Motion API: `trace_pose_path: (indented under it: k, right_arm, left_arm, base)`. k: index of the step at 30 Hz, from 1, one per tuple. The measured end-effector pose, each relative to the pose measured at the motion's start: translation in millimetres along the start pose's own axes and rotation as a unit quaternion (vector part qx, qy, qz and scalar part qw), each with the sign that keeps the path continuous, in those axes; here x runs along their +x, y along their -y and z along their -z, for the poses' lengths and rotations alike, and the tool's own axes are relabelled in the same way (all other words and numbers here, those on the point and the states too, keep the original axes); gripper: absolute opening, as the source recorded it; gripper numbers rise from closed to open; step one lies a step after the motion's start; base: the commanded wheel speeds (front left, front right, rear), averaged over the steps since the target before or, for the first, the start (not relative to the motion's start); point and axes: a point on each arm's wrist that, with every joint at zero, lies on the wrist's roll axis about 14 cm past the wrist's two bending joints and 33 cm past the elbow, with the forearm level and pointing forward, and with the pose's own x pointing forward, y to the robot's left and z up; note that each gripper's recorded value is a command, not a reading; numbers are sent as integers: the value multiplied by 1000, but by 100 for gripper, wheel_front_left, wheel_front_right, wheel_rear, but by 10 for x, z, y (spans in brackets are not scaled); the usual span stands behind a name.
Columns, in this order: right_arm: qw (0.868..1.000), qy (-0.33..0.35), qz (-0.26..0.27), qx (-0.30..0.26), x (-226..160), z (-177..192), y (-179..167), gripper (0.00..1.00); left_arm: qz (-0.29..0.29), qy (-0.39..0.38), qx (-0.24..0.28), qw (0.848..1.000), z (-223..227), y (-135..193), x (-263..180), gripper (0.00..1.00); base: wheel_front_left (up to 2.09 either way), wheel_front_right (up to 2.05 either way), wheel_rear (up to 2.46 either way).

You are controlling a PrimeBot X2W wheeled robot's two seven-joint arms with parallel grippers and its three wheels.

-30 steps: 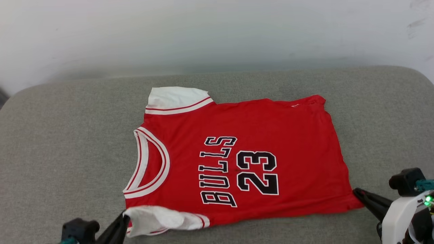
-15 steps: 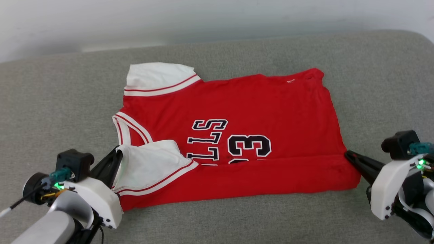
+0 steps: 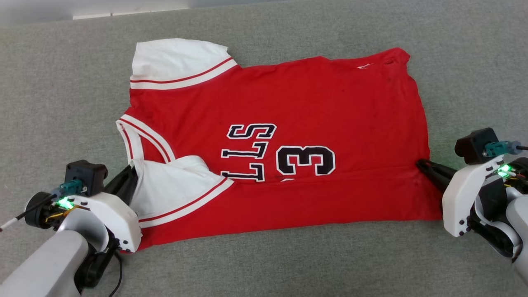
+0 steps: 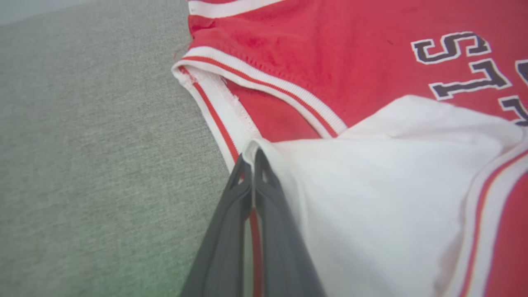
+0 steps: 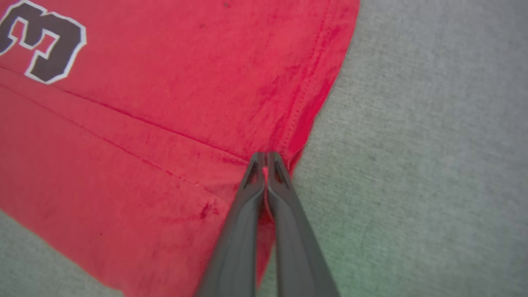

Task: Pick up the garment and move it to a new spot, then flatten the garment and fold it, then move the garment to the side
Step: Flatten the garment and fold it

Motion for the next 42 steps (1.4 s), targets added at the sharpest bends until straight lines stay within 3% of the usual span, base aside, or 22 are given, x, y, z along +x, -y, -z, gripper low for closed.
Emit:
trace_pose_path:
  k: [5,6,7,8,9,17,23,28,34,42]
  right_arm:
    - [1000,-6,-6,2,3,17,-43,0]
    - [1000,-5,-7,0,-4,10,-57,0]
    - [1000,-2,-8,-1,-15,-1,-70,21]
    - [1000,1,-10,-3,-26,-15,-84,60]
    - [1000,5,-11,-6,-40,-37,-98,100]
    - [998,63,-12,-24,-250,-346,-117,100]
    - [996,84,-15,-31,-349,-481,-162,100]
    - [995,88,-22,-36,-359,-536,-221,100]
    - [996,75,-27,-33,-345,-482,-264,100]
    - [998,47,-31,-25,-303,-362,-274,100]
  left_arm:
    - [6,-8,-4,1000,52,51,-6,0]
    - [5,-5,-6,1000,36,52,-13,13]
    - [4,-3,-5,1000,19,50,-23,68]
    - [2,0,0,1000,-5,47,-34,100]
    - [0,5,2,1000,-39,35,-49,100]
    - [-2,43,40,998,-497,-9,-294,100]
    - [15,7,63,998,-742,15,-504,100]
    - [40,-75,61,994,-663,70,-612,100]
    - [71,-201,77,974,-326,157,-699,100]
    - [88,-326,48,940,166,224,-707,100]
  base:
    - [0,0,0]
    - [0,0,0]
    - [0,0,0]
    - [0,0,0]
    - [0,0,0]
    - [0,0,0]
    - [0,0,0]
    - [0,0,0]
    - [0,0,0]
    - [0,0,0]
